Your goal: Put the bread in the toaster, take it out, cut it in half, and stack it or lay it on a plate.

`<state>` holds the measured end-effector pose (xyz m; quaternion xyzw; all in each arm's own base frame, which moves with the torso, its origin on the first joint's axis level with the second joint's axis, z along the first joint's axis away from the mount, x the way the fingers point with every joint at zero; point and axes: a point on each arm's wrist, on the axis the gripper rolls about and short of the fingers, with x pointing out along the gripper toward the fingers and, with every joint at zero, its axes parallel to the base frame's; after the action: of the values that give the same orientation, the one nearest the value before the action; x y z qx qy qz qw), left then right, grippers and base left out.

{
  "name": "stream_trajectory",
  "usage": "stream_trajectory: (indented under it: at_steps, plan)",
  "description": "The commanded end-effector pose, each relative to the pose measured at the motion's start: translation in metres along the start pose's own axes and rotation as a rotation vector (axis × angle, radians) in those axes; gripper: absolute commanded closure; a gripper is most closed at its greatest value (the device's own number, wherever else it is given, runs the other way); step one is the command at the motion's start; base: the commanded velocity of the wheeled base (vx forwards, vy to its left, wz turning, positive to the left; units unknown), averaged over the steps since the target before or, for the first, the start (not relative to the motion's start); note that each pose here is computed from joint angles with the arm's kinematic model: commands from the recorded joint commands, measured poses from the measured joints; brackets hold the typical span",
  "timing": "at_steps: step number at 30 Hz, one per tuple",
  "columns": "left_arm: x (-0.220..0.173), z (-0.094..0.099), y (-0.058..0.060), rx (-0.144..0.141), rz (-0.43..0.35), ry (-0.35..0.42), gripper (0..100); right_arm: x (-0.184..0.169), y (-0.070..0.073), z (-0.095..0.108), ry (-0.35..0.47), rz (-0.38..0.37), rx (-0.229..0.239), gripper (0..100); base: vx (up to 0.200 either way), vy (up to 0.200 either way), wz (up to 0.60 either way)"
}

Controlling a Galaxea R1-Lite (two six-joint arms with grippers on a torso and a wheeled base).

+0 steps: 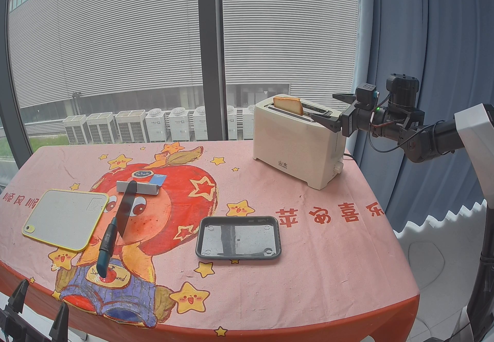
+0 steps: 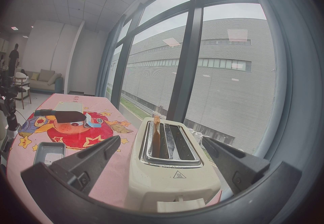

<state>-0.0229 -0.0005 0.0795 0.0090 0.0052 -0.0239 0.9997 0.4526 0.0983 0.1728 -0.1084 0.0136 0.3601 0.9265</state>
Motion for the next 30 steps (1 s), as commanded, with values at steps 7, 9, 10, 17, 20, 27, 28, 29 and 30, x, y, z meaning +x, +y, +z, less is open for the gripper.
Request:
stream_trajectory:
  at_steps: [7, 9, 10, 17, 20, 27, 28, 29, 30]
  plan:
    - [0.001, -0.004, 0.000, 0.000, 0.000, 0.009, 0, -0.016, 0.007, 0.007, -0.001, -0.009, -0.003, 100, 0.000, 0.000, 0.00]
    - [0.001, -0.004, 0.000, 0.000, 0.000, 0.008, 0, -0.021, 0.007, 0.008, -0.002, -0.014, -0.001, 100, 0.000, 0.000, 0.00]
    - [0.001, -0.004, 0.000, 0.000, 0.000, 0.009, 0, -0.024, 0.008, 0.008, 0.005, -0.015, 0.003, 100, 0.000, 0.000, 0.00]
    - [0.001, -0.004, 0.000, 0.000, 0.000, 0.009, 0, -0.040, 0.011, 0.014, 0.013, -0.032, 0.029, 100, 0.000, 0.000, 0.00]
    - [0.001, -0.004, 0.000, 0.000, 0.000, 0.009, 0, -0.047, 0.011, 0.017, 0.008, -0.076, 0.054, 100, 0.000, 0.000, 0.00]
    - [0.001, -0.004, 0.000, 0.000, 0.000, 0.009, 0, -0.060, 0.026, 0.034, -0.045, -0.081, 0.155, 100, 0.000, 0.000, 0.00]
    - [0.001, -0.004, 0.000, 0.000, 0.000, 0.009, 0, -0.061, 0.029, 0.035, -0.042, -0.081, 0.167, 100, 0.000, 0.000, 0.00]
    - [0.001, -0.004, 0.000, 0.000, 0.000, 0.009, 0, -0.062, 0.031, 0.035, -0.040, -0.085, 0.169, 100, 0.000, 0.000, 0.00]
    - [0.001, -0.004, 0.000, 0.000, 0.000, 0.009, 0, -0.063, 0.032, 0.033, -0.031, -0.102, 0.175, 100, 0.000, 0.000, 0.00]
